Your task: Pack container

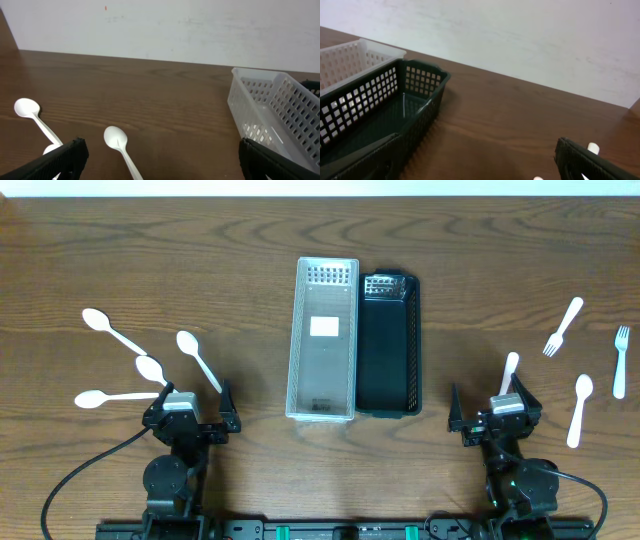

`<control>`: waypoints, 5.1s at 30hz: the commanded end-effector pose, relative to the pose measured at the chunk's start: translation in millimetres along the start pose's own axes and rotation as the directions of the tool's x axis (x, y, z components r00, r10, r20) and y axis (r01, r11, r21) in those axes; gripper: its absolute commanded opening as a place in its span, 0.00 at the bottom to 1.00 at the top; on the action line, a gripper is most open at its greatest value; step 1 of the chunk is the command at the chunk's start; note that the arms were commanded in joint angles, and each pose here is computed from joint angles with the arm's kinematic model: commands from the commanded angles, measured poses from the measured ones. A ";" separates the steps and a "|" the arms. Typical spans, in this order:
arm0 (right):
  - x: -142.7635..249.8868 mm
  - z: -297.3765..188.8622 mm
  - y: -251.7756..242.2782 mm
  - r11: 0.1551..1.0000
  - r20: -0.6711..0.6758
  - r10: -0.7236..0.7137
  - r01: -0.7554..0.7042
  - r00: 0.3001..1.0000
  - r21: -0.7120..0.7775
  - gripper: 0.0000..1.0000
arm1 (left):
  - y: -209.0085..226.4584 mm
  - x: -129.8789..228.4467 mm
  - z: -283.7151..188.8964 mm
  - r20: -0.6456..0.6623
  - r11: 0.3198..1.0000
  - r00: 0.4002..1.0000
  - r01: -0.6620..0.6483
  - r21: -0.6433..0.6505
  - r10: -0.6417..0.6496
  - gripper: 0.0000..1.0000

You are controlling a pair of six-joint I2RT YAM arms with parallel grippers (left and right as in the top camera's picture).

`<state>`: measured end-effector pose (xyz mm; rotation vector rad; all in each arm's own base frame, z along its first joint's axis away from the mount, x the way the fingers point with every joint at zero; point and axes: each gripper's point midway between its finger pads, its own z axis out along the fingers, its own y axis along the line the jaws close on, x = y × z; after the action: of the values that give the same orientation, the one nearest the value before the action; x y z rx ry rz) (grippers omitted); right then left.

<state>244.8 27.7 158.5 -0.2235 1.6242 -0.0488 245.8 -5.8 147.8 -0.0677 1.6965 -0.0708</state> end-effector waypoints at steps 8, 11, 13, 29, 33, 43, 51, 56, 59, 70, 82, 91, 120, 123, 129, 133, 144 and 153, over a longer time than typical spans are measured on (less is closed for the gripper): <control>1.6 0.1 3.5 1.000 -0.004 -0.018 0.017 1.000 -0.016 0.99 | 7.5 18.0 0.8 -0.058 0.999 0.998 0.006 -0.041 -0.009 0.98; 1.6 0.1 3.5 1.000 -0.004 -0.018 0.018 1.000 -0.016 0.99 | 7.5 18.0 0.8 -0.058 0.999 0.998 0.006 -0.041 -0.009 0.98; 1.6 0.1 3.5 1.000 -0.004 -0.018 0.017 1.000 -0.016 0.99 | 7.5 18.0 0.8 -0.058 0.999 0.998 0.006 -0.041 -0.009 0.98; 1.6 0.1 3.5 1.000 -0.004 -0.018 0.017 1.000 -0.016 0.99 | 7.5 18.0 0.8 -0.058 0.999 0.998 0.006 -0.041 -0.009 0.98; 1.6 0.1 3.5 1.000 -0.004 -0.018 0.017 1.000 -0.016 0.99 | 7.5 18.0 0.8 -0.058 0.999 0.998 0.006 -0.041 -0.009 0.97; 1.6 0.1 3.5 1.000 -0.004 -0.018 0.017 1.000 -0.016 0.99 | 7.5 18.0 0.8 -0.058 0.999 0.998 0.006 -0.041 -0.009 0.98; 1.6 0.1 3.5 1.000 -0.004 -0.018 0.017 1.000 -0.016 0.99 | 7.5 18.0 0.8 -0.058 0.999 0.998 0.006 -0.041 -0.009 0.98; 1.7 0.1 3.7 1.000 -0.005 -0.008 0.008 1.000 -0.017 0.99 | 7.5 18.0 0.8 -0.058 0.999 0.998 0.006 -0.041 -0.009 0.98; 1.4 0.1 3.6 0.997 -0.005 0.079 -0.079 0.997 -0.016 0.99 | 7.5 18.0 0.8 -0.058 0.999 0.998 0.006 -0.041 -0.009 0.98; 3.0 0.1 2.0 0.918 -0.027 0.396 -0.396 0.918 0.001 0.99 | 7.2 16.9 0.9 -0.053 0.999 0.999 0.007 -0.040 -0.010 0.98; -52.8 -2.9 -31.1 0.912 -0.215 0.406 -0.379 0.888 0.157 0.99 | 4.9 -12.2 -3.1 0.015 0.947 0.947 0.320 -0.032 -0.320 0.98; -99.9 2.0 -56.8 0.953 -0.535 0.299 -0.217 0.790 0.212 0.99 | -4.1 -107.1 -3.5 -0.052 0.947 0.946 0.316 -0.061 -0.320 0.98; 56.1 45.9 -91.2 0.791 -0.794 0.607 -0.126 0.033 0.599 0.99 | -10.6 -119.6 25.1 -0.630 0.970 0.743 0.114 -0.216 -0.228 0.98; 75.7 53.4 -89.7 0.809 -0.813 0.582 -0.117 0.013 0.577 0.99 | -10.6 -119.7 25.1 -0.629 0.970 0.743 0.114 -0.216 -0.228 0.98; 109.3 56.8 -83.5 0.816 -0.822 0.569 -0.113 -0.013 0.567 0.99 | -10.7 -119.7 25.0 -0.629 0.970 0.743 0.114 -0.216 -0.228 0.98; 128.5 51.9 -78.3 0.820 -0.826 0.564 -0.113 -0.013 0.562 0.99 | -10.7 -119.8 25.1 -0.629 0.970 0.743 0.114 -0.216 -0.228 0.98; 159.8 48.2 -69.6 0.818 -0.829 0.559 -0.164 0.004 0.551 0.99 | -10.7 -119.5 25.0 -0.630 0.970 0.743 0.114 -0.216 -0.228 0.98; 178.7 37.6 -74.1 0.789 -0.804 0.595 -0.188 -0.006 0.585 0.99 | -10.5 -118.3 23.8 -0.635 0.970 0.738 0.112 -0.218 -0.228 0.98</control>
<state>287.9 -70.9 -1.8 0.7901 2.9818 -0.0175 282.6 -6.3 255.8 -0.3860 2.4203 -0.1070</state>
